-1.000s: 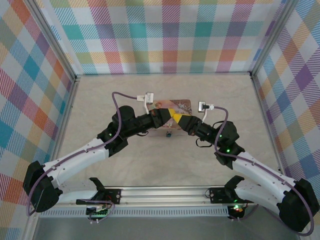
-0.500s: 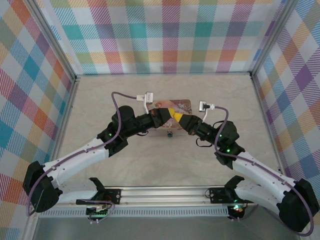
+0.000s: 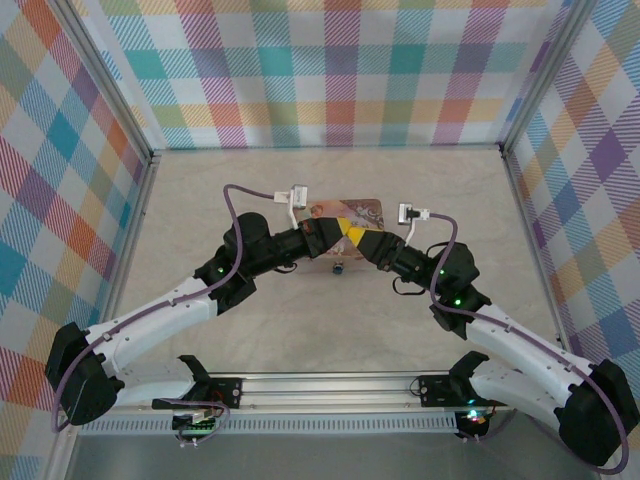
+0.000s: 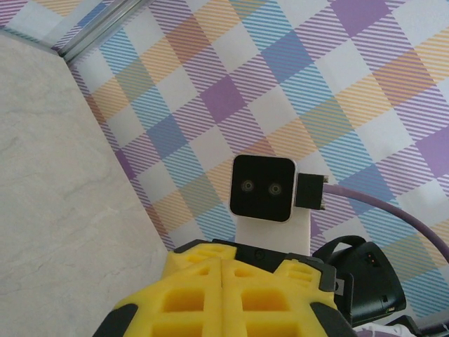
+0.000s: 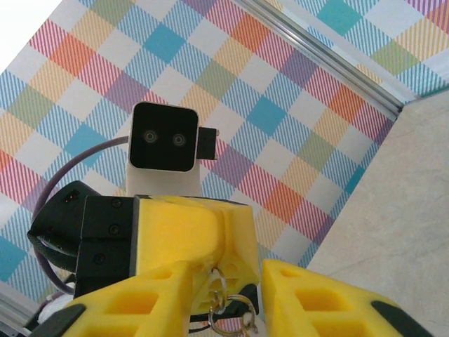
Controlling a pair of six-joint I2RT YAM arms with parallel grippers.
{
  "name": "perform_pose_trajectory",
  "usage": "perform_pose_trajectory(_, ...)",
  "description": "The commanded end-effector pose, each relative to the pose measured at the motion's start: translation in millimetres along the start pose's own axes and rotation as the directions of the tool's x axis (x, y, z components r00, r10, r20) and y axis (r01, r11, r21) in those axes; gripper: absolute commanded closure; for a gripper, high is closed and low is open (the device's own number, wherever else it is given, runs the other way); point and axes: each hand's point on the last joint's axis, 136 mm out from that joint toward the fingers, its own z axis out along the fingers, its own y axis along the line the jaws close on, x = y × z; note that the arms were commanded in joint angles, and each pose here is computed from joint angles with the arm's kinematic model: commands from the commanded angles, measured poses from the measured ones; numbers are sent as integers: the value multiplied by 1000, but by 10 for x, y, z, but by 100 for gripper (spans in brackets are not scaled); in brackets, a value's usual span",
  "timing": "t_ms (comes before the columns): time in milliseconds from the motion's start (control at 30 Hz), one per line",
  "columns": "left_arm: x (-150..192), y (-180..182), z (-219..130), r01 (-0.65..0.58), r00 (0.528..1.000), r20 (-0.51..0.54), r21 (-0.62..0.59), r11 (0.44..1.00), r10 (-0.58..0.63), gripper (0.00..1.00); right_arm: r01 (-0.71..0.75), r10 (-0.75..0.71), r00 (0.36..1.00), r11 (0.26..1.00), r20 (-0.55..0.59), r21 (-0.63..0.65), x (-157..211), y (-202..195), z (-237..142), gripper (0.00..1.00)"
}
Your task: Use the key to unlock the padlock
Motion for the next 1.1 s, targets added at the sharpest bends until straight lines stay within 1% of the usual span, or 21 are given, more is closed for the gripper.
perform_pose_trajectory(0, 68, -75, 2, -11, 1000, -11, 28, 1000, 11, 100, 34, -33, 999, 997, 6, -63, -54, 200, 13, 72)
perform_pose_trajectory(67, 60, -75, -4, -11, 1000, -5, 27, 1000, 12, 100, 28, -28, 1000, 998, -1, -57, -41, 175, 26, 76)
perform_pose_trajectory(100, 55, -81, -4, -12, 1000, -4, 28, 1000, 12, 100, 25, -25, 1000, 998, -4, -51, -35, 155, 29, 76)
perform_pose_trajectory(167, 38, -98, -10, -15, 1000, 2, 30, 999, 15, 100, 18, -18, 1000, 999, -11, -43, -12, 118, 36, 80)
perform_pose_trajectory(233, 24, -111, -17, -18, 1000, 7, 31, 999, 17, 100, 9, -9, 1000, 999, -16, -36, 2, 86, 45, 83)
perform_pose_trajectory(367, 7, -120, -33, -19, 1000, 16, 29, 999, 18, 100, 5, -6, 1000, 999, -20, -32, 20, 56, 47, 91)
perform_pose_trajectory(433, -4, -126, -51, -21, 1000, 24, 29, 999, 20, 100, 11, -12, 1000, 999, -17, -39, 14, 74, 40, 98)
perform_pose_trajectory(467, -8, -129, -56, -22, 999, 26, 30, 999, 21, 100, 12, -13, 1000, 999, -16, -41, 17, 78, 34, 99)
perform_pose_trajectory(700, -22, -133, -95, -26, 999, 39, 28, 999, 25, 100, 44, -44, 999, 998, -4, -47, 2, 127, -18, 100)
perform_pose_trajectory(733, -34, -124, -110, -25, 999, 44, 19, 1000, 24, 96, 57, -57, 998, 997, -7, -45, 6, 139, -30, 100)
perform_pose_trajectory(767, -34, -103, -131, -25, 998, 49, 7, 1000, 25, 80, 69, -70, 997, 997, -13, -38, 18, 135, -42, 100)
perform_pose_trajectory(800, -51, -91, -157, -27, 998, 59, -4, 1000, 27, 67, 83, -83, 996, 996, -15, -34, 20, 149, -61, 100)
perform_pose_trajectory(833, -58, -65, -188, -29, 997, 65, -22, 999, 30, 57, 94, -95, 995, 995, -19, -22, 27, 145, -84, 100)
perform_pose_trajectory(867, -67, -42, -220, -33, 997, 71, -39, 999, 35, 51, 107, -108, 994, 994, -16, -16, 23, 156, -107, 100)
perform_pose_trajectory(933, -68, -1, -286, -39, 996, 76, -65, 997, 44, 43, 115, -114, 993, 993, -38, 23, 69, 95, -154, 100)
perform_pose_trajectory(967, -57, 36, -317, -42, 996, 73, -84, 996, 48, 41, 126, -125, 991, 991, -40, 36, 73, 94, -186, 100)
perform_pose_trajectory(1067, 11, 199, -404, -51, 997, 52, -163, 985, 60, 38, 161, -157, 986, 982, -55, 97, 92, 30, -275, 100)
